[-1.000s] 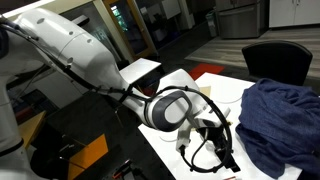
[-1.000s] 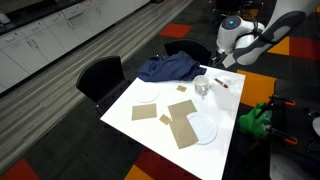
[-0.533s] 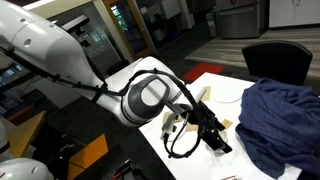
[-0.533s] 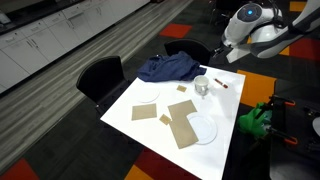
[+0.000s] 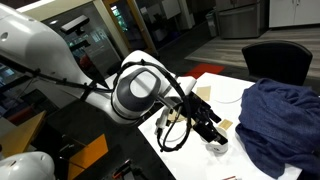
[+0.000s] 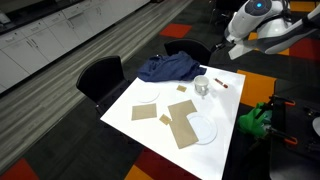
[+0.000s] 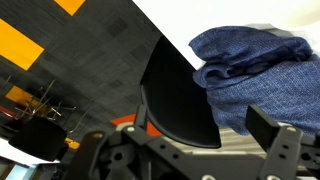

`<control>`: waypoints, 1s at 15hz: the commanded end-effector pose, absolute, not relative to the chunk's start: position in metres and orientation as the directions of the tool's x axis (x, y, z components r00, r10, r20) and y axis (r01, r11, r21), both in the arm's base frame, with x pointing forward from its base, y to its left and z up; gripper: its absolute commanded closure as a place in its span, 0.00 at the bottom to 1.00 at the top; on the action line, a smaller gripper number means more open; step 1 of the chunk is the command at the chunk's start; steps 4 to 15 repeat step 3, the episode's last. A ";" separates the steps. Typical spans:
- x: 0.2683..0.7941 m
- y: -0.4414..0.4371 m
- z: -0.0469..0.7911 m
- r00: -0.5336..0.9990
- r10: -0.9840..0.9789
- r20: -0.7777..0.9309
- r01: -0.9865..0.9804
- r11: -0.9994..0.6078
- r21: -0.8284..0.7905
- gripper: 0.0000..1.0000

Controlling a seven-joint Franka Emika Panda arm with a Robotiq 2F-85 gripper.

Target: Remove the red marker from the mug and place it on the table

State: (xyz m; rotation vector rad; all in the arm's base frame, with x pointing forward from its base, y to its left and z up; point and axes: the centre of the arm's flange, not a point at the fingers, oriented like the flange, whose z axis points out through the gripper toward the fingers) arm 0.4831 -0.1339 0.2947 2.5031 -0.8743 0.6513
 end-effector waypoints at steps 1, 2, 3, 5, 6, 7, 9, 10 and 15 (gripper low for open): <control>0.483 -0.134 0.294 0.695 -0.468 0.546 -0.658 -0.720 0.221 0.00; 0.482 -0.134 0.294 0.695 -0.468 0.545 -0.658 -0.720 0.221 0.00; 0.482 -0.134 0.294 0.695 -0.469 0.545 -0.658 -0.720 0.221 0.00; 0.482 -0.134 0.294 0.695 -0.469 0.545 -0.658 -0.720 0.221 0.00; 0.482 -0.134 0.294 0.695 -0.469 0.545 -0.658 -0.720 0.221 0.00; 0.482 -0.134 0.294 0.695 -0.469 0.545 -0.658 -0.720 0.221 0.00; 0.482 -0.134 0.294 0.695 -0.469 0.545 -0.658 -0.720 0.221 0.00; 0.482 -0.134 0.294 0.695 -0.469 0.545 -0.658 -0.720 0.221 0.00; 0.482 -0.134 0.294 0.695 -0.469 0.545 -0.658 -0.720 0.221 0.00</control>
